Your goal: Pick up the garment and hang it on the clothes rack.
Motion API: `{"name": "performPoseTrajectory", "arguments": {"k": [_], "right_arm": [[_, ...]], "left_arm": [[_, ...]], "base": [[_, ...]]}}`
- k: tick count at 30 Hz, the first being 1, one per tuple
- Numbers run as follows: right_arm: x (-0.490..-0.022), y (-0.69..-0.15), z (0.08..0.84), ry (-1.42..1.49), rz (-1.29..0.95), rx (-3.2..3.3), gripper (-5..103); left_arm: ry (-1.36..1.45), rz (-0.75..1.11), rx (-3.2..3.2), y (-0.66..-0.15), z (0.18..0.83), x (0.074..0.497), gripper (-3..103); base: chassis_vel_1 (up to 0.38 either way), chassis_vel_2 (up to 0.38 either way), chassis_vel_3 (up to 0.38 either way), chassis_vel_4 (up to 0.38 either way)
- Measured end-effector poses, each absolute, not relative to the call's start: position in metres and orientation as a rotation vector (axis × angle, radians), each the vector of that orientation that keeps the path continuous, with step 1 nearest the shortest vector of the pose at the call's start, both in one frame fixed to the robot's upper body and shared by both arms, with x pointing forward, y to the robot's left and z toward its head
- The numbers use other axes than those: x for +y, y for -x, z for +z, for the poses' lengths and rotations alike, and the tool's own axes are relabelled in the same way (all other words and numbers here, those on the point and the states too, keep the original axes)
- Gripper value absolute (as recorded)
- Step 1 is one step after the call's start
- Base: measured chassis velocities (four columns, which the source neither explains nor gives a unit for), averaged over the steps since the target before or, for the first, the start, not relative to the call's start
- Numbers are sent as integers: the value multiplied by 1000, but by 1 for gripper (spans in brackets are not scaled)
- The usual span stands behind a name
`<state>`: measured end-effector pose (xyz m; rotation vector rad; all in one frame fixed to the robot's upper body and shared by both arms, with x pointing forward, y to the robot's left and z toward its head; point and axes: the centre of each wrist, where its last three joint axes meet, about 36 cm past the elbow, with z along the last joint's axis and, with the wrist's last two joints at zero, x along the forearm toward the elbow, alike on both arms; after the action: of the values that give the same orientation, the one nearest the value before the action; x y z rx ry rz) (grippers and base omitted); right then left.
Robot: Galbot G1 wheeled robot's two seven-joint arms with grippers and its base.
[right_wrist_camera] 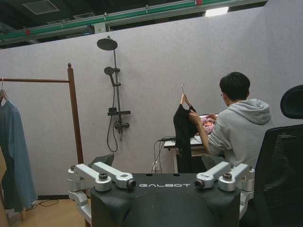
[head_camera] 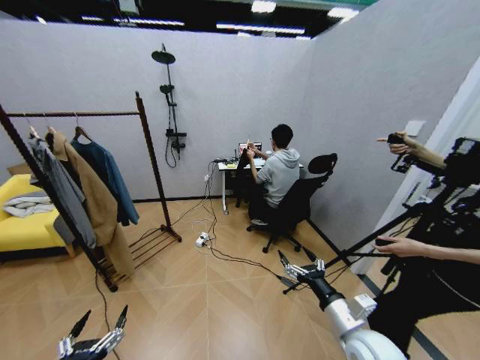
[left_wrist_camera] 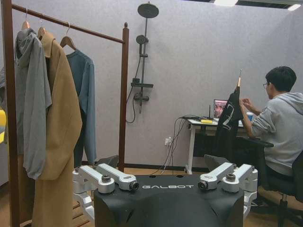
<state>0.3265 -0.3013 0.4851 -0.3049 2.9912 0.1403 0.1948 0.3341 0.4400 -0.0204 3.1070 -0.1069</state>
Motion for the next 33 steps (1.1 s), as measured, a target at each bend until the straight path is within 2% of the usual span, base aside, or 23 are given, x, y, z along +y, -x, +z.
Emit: {"name": "performPoseTrajectory", "arguments": {"k": [14,23,33], "right_arm": [[-301,-328,483,390,146,2981,100],[-300,-322,487,410,160,2966,100],[-298,-318,490,419,153,2970,100]], "left_arm": [[20,-107,3107,-195,440,334,100],[21,-107,3107,-195,440,334,100],[21,-107,3107,-195,440,334,100]], "base": [[-47,45,51,-53],[-215,219,231,-227],[-315,329,320,-308]]}}
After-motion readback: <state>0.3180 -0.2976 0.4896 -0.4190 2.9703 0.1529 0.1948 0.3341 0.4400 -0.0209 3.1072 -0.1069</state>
